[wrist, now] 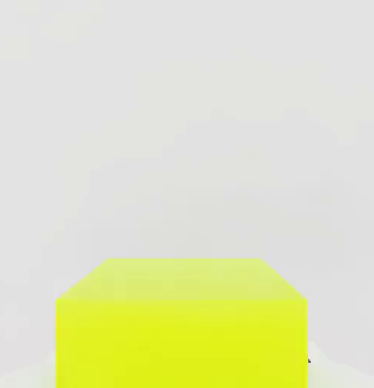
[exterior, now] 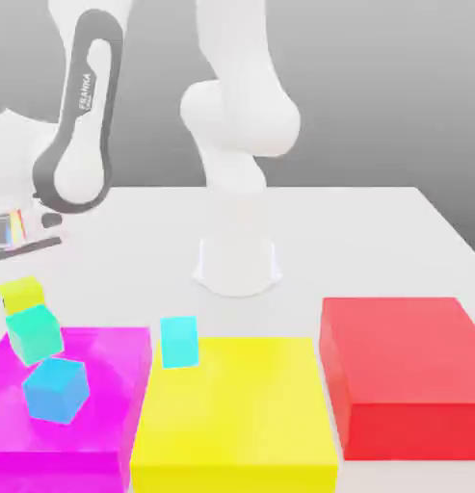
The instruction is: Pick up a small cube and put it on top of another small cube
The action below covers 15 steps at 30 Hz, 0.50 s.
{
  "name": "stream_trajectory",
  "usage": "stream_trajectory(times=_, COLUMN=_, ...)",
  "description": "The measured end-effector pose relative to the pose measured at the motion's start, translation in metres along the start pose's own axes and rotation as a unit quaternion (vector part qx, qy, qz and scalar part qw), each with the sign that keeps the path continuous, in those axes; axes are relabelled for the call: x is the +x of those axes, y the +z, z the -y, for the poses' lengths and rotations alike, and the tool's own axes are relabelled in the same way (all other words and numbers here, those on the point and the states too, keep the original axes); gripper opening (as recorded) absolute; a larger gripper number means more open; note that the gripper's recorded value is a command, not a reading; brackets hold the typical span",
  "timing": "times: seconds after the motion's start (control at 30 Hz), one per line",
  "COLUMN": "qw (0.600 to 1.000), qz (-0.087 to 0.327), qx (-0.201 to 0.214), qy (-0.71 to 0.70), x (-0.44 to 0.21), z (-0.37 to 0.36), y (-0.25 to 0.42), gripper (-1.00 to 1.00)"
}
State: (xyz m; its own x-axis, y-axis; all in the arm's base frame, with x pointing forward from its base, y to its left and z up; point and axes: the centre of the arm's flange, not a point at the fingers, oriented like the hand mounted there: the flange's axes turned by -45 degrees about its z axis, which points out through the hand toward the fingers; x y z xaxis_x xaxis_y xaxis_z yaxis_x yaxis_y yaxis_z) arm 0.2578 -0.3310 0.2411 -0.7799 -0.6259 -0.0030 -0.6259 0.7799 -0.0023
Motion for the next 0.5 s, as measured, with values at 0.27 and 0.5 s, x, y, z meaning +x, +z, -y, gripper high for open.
stream_trajectory(times=0.27, qw=1.0, qz=-0.002, qx=0.0, qy=-0.021, x=-0.088, z=0.009, y=-0.084, gripper=-1.0)
stream_trajectory(times=0.5, qw=1.0, qz=-0.002, qx=0.0, qy=-0.023, x=-0.092, z=0.008, y=-0.041, gripper=1.0)
